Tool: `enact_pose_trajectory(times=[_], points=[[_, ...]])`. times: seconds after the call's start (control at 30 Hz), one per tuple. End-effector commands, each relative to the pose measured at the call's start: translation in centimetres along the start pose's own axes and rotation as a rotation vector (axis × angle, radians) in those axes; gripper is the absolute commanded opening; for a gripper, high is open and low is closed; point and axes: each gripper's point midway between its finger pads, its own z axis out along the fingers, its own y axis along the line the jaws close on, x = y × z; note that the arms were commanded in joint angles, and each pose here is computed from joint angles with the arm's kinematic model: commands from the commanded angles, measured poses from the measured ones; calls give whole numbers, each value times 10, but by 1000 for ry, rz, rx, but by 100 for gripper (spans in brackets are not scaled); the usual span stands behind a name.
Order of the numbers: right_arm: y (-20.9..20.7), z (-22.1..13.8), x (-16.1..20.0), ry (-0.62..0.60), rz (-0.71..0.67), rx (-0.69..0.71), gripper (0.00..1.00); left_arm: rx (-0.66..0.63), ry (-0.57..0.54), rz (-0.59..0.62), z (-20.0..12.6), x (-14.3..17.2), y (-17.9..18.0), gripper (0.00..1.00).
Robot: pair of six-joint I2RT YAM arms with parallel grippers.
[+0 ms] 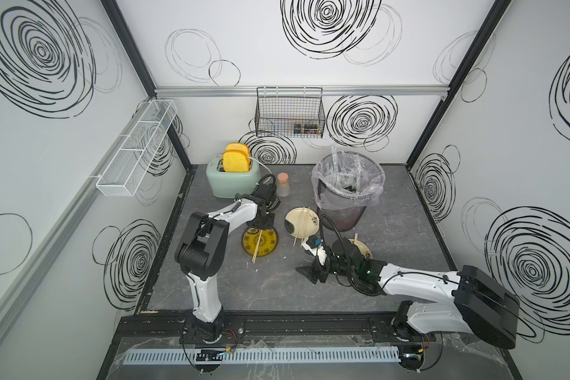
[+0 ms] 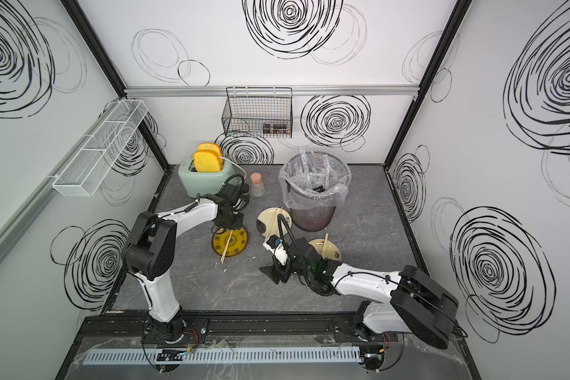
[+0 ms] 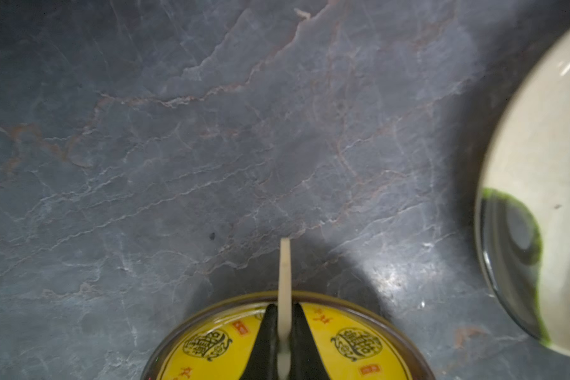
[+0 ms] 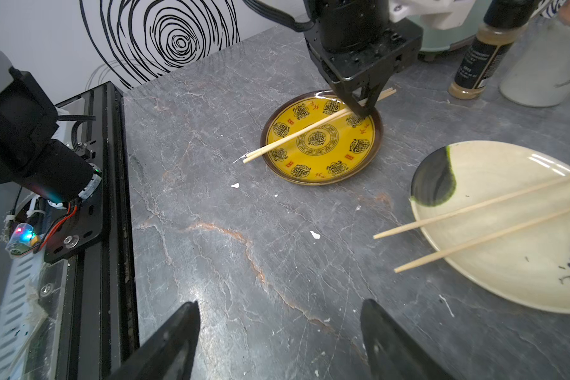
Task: Remove the packaging of disposable chopsticks
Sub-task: Place the disposable chopsticks on the plate.
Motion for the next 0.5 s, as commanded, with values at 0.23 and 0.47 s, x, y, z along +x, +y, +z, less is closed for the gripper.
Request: enact_pose_trajectory(times=[0.23, 0.47], points=[[2, 1, -9, -22, -14, -1, 80, -5, -13, 7, 5, -6, -3, 26], [2, 1, -9, -22, -12, 1, 80, 5, -18, 3, 7, -6, -5, 28]])
